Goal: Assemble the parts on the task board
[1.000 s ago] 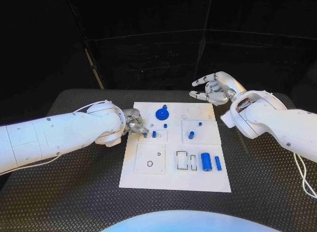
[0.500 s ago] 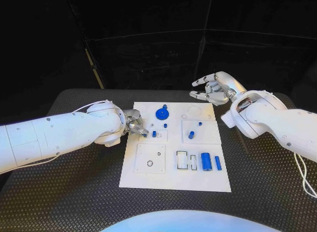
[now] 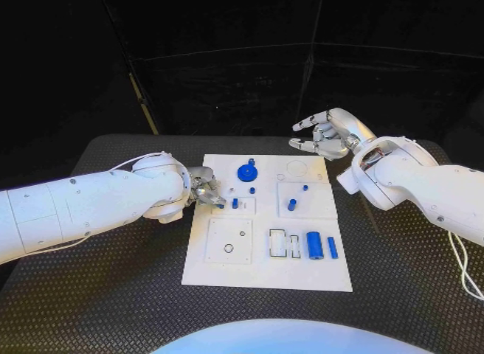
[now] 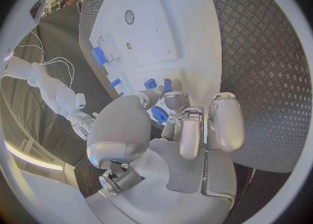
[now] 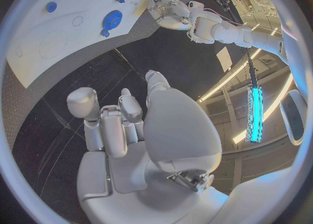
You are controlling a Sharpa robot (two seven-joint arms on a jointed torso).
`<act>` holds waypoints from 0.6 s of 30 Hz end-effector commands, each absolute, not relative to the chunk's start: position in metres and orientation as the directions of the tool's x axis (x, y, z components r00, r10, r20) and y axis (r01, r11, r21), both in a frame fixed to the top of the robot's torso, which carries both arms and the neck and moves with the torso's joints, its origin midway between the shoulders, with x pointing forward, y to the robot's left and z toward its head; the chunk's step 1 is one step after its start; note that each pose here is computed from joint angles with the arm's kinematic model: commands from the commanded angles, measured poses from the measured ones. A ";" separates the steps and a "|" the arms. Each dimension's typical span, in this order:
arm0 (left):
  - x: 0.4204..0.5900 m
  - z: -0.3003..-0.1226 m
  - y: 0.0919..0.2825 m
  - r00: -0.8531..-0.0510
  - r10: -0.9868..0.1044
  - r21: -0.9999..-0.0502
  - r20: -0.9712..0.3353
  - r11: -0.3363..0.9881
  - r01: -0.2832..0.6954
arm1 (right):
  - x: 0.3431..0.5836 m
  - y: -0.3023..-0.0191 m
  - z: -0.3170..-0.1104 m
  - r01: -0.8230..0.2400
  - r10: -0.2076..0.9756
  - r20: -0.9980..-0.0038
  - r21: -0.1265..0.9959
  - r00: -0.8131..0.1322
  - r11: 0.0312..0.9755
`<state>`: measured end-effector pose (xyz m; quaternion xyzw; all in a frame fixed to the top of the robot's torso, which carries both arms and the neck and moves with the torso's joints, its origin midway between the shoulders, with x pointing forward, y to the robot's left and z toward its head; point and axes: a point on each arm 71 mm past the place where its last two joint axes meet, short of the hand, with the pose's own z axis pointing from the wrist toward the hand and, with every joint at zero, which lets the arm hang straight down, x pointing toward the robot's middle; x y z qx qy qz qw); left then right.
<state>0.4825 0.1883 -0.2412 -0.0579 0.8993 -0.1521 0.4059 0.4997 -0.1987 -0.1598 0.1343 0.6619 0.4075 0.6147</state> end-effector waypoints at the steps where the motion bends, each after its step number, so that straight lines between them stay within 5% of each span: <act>1: 0.480 -0.246 0.189 -0.686 -0.198 -0.295 -0.700 0.955 0.025 | 0.500 -0.198 -0.159 -0.328 0.678 -0.704 0.705 -0.214 0.629; 18: 0.482 -0.250 0.179 -0.718 -0.156 -0.272 -0.678 0.961 0.049 | 0.499 -0.198 -0.158 -0.328 0.678 -0.704 0.705 -0.213 0.629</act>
